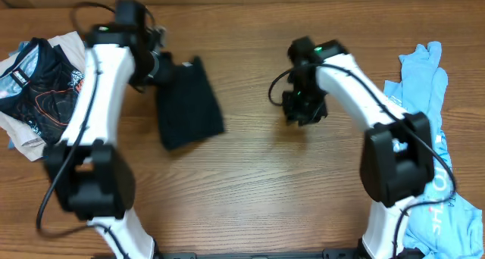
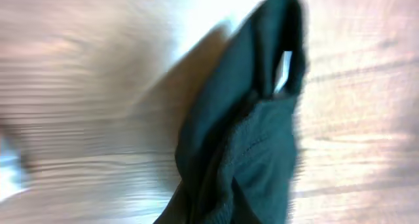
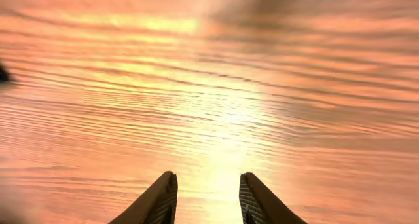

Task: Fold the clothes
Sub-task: 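Lift the folded black shirt with the left gripper toward the left stack, then place the black shirt on top of the left stack and release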

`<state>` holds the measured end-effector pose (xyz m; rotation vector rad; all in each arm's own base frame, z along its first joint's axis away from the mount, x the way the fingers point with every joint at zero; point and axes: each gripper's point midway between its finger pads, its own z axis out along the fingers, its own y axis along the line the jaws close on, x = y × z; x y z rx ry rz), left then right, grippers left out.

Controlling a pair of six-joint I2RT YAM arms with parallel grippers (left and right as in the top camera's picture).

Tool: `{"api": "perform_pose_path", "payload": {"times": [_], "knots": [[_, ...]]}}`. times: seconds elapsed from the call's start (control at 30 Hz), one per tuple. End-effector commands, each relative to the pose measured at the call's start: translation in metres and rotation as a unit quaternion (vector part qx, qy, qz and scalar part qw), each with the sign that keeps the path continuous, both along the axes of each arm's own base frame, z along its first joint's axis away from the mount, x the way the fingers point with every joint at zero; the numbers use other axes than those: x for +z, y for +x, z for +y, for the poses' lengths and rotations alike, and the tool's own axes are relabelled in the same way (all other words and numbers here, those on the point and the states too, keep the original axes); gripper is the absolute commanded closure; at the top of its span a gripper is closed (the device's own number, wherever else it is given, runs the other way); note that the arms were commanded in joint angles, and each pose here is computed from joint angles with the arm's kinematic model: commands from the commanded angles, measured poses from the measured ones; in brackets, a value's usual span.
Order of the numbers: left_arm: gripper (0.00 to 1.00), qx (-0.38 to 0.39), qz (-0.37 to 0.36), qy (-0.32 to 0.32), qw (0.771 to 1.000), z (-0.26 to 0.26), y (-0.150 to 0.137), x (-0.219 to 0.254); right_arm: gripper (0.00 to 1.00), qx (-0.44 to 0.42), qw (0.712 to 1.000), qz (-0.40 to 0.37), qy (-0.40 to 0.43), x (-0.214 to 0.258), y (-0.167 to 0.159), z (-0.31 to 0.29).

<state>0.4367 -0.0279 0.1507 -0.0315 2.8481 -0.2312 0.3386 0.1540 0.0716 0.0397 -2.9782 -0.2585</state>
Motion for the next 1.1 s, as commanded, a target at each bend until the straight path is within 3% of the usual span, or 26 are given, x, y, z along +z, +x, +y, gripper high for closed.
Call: {"api": "perform_pose_path", "payload": {"times": [0.0, 0.27, 0.67, 0.87, 1.07], "knots": [[0.96, 0.027, -0.086, 0.062, 0.994, 0.036, 0.001, 0.068, 0.65, -0.013, 0.998, -0.065, 0.003, 0.044, 0.015, -0.015], [0.96, 0.114, -0.162, 0.123, 0.973, 0.106, -0.011, 0.135, 0.64, -0.034, 0.998, -0.054, -0.002, 0.047, 0.013, -0.033], [0.96, 0.204, -0.222, 0.15, 0.942, 0.194, -0.009, 0.165, 0.64, -0.035, 0.998, -0.05, -0.003, 0.047, 0.011, -0.033], [0.96, 0.231, -0.234, 0.151, 0.932, 0.225, -0.009, 0.165, 0.64, -0.035, 0.998, -0.048, -0.003, 0.047, 0.01, -0.033], [0.96, 0.259, -0.195, 0.152, 0.934, 0.258, -0.009, 0.131, 0.64, -0.035, 0.998, -0.048, -0.003, 0.047, 0.01, -0.033]]}}
